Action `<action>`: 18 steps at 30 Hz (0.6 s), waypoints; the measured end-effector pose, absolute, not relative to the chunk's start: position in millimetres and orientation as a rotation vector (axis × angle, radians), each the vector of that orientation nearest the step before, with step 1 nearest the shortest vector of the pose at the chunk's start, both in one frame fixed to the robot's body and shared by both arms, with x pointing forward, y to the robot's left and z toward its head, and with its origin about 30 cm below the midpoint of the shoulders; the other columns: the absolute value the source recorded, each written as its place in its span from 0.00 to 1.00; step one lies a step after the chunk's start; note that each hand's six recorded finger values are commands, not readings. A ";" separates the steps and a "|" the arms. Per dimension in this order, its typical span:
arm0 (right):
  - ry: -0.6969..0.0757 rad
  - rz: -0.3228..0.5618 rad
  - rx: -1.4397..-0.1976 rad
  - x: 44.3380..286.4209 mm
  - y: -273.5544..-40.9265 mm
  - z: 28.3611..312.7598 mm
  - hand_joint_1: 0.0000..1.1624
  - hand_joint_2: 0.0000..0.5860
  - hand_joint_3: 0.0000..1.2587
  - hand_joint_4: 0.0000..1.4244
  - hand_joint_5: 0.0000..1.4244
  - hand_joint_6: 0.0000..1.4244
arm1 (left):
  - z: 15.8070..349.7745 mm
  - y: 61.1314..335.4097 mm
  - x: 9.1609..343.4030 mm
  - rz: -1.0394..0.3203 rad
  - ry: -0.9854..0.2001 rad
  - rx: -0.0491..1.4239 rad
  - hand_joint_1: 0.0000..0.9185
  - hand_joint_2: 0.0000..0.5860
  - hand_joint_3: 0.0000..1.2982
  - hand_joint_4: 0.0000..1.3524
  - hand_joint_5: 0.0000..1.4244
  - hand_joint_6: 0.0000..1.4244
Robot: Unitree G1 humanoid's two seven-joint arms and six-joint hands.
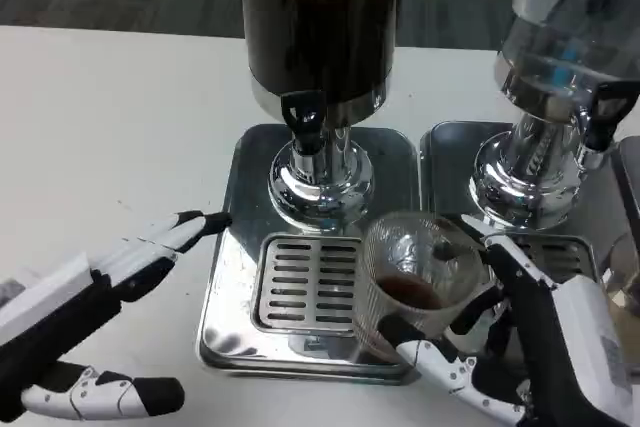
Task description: Grasp the cup under the faucet to collect the drink, then remove the cup.
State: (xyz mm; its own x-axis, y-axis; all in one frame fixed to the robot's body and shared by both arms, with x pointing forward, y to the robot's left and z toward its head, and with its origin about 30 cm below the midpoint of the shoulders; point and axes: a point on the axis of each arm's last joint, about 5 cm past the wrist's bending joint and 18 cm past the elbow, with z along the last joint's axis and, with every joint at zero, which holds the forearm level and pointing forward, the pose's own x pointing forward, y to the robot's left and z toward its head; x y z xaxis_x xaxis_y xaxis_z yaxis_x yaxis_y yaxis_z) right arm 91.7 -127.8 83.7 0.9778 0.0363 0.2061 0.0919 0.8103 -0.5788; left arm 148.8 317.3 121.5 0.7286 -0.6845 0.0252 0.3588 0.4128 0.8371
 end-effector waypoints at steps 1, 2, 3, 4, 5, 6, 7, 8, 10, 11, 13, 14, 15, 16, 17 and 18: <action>-0.215 -0.031 -0.623 90.3 -127.9 85.0 0.66 0.35 0.38 0.39 0.59 0.80 | 121.5 317.1 147.7 -0.679 -0.397 0.931 0.00 0.11 0.00 0.00 0.00 0.03; -0.216 -0.032 -0.620 89.2 -128.0 85.6 0.66 0.35 0.39 0.39 0.59 0.80 | 121.4 317.0 146.8 -0.678 -0.397 0.928 0.00 0.10 0.00 0.00 0.00 0.03; -0.215 -0.031 -0.619 88.4 -128.2 86.0 0.66 0.35 0.39 0.39 0.59 0.80 | 121.2 317.0 146.1 -0.678 -0.397 0.926 0.00 0.10 0.00 0.00 0.00 0.03; -0.213 -0.029 -0.619 87.2 -128.4 86.2 0.66 0.35 0.39 0.39 0.59 0.80 | 121.2 317.0 145.4 -0.677 -0.398 0.923 0.00 0.10 0.00 0.00 0.00 0.03; -0.208 -0.029 -0.618 84.8 -128.6 86.2 0.66 0.35 0.39 0.39 0.59 0.80 | 121.2 316.9 143.9 -0.676 -0.399 0.918 0.00 0.10 0.00 0.00 0.00 0.03; -0.203 -0.028 -0.618 82.6 -129.0 86.7 0.66 0.35 0.39 0.39 0.59 0.80 | 121.0 317.2 142.7 -0.671 -0.400 0.911 0.00 0.10 0.00 0.00 0.00 0.03; -0.202 -0.027 -0.618 81.6 -129.4 87.3 0.66 0.35 0.39 0.39 0.59 0.80 | 121.3 317.3 142.5 -0.670 -0.400 0.911 0.00 0.10 0.00 0.00 0.00 0.03; -0.204 -0.025 -0.617 81.1 -129.4 87.8 0.66 0.35 0.39 0.39 0.59 0.80 | 121.5 317.2 142.3 -0.671 -0.401 0.911 0.00 0.10 0.00 0.00 0.00 0.03; -0.205 -0.022 -0.615 79.5 -129.5 88.5 0.67 0.35 0.39 0.39 0.60 0.81 | 121.5 317.1 141.2 -0.672 -0.400 0.908 0.00 0.10 0.00 0.00 0.00 0.04; -0.204 -0.022 -0.614 78.2 -129.5 88.6 0.67 0.35 0.39 0.39 0.60 0.81 | 121.3 317.1 140.4 -0.673 -0.399 0.907 0.00 0.10 0.00 0.00 0.00 0.04; -0.200 -0.020 -0.611 75.1 -129.8 88.6 0.67 0.35 0.39 0.39 0.60 0.81 | 120.8 317.0 138.8 -0.676 -0.395 0.904 0.00 0.10 0.00 0.00 0.00 0.04; -0.195 -0.020 -0.612 73.6 -130.2 88.5 0.67 0.35 0.39 0.39 0.60 0.81 | 120.3 317.1 137.8 -0.678 -0.389 0.901 0.00 0.10 0.00 0.00 0.00 0.04; -0.191 -0.020 -0.613 72.3 -130.9 88.7 0.67 0.34 0.39 0.39 0.61 0.81 | 119.8 317.4 136.4 -0.678 -0.384 0.896 0.00 0.10 0.00 0.00 0.00 0.04; -0.191 -0.020 -0.614 71.6 -131.2 89.6 0.67 0.34 0.39 0.39 0.61 0.81 | 119.7 317.5 136.1 -0.679 -0.383 0.895 0.00 0.10 0.00 0.00 0.00 0.04; -0.195 -0.021 -0.614 70.9 -131.4 90.9 0.68 0.34 0.39 0.39 0.61 0.81 | 119.7 317.4 135.9 -0.680 -0.382 0.894 0.00 0.10 0.00 0.00 0.00 0.04; -0.198 -0.022 -0.613 70.3 -131.6 91.8 0.68 0.34 0.39 0.39 0.61 0.81 | 119.8 317.2 135.7 -0.681 -0.383 0.894 0.00 0.10 0.00 0.00 0.00 0.04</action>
State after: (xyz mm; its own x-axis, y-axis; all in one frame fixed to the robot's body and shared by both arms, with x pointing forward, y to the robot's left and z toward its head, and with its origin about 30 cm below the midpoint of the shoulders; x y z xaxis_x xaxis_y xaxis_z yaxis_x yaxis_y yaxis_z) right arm 70.3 -131.6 91.8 0.9808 0.0379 0.1911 0.0793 0.8183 -0.5692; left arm 135.7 317.2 119.8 0.7292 -0.6837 0.0292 0.3795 0.4395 0.8141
